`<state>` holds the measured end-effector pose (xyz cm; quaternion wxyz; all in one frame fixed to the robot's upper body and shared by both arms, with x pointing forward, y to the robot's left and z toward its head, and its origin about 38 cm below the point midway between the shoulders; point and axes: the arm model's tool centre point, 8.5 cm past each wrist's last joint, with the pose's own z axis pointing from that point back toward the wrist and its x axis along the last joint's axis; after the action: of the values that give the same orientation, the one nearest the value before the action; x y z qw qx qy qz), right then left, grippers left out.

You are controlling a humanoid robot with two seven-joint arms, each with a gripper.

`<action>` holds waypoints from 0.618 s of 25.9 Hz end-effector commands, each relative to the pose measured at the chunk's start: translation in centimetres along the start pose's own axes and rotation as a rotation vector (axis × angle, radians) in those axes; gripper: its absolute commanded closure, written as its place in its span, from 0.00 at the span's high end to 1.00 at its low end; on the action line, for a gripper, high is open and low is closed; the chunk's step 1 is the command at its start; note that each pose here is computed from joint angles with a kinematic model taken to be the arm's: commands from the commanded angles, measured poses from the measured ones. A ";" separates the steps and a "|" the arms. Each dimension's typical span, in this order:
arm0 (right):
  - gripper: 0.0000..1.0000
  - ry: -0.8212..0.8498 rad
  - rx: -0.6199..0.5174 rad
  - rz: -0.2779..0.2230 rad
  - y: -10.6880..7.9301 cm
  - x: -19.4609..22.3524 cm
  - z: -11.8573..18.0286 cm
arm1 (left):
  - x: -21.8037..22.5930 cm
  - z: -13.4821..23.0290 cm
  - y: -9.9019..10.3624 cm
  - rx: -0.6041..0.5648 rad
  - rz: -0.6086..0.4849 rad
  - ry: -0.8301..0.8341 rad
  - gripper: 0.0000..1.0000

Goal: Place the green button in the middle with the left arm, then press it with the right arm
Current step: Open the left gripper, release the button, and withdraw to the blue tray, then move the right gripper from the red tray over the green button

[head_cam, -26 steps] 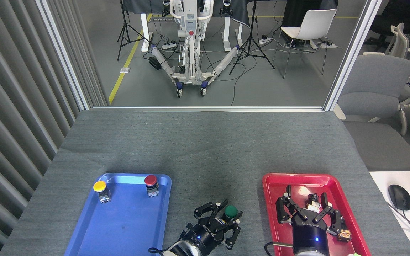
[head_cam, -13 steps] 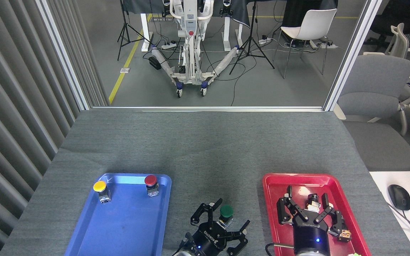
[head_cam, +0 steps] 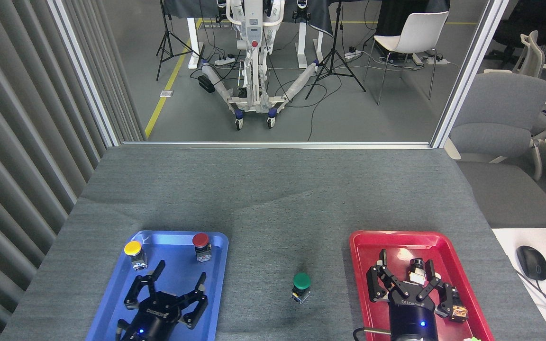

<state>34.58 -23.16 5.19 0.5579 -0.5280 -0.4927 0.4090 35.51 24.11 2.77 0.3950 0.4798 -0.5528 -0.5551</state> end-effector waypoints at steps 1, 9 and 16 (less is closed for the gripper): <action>1.00 -0.038 0.010 0.018 0.3 0.6 0.2 | -5.7 3.0 -0.7 -0.029 -0.017 0.128 0.99; 0.30 -0.248 0.035 0.068 1.0 4.5 0.8 | -7.3 5.2 -1.5 -0.065 -0.030 0.192 0.99; 0.00 -0.435 0.083 0.037 2.5 8.6 2.3 | -8.2 5.9 -1.6 -0.070 -0.031 0.223 0.99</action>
<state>34.33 -15.88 3.98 0.4632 -0.4351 -0.5623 0.5290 32.05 33.19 1.75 0.4579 0.5314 -0.4828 -0.5243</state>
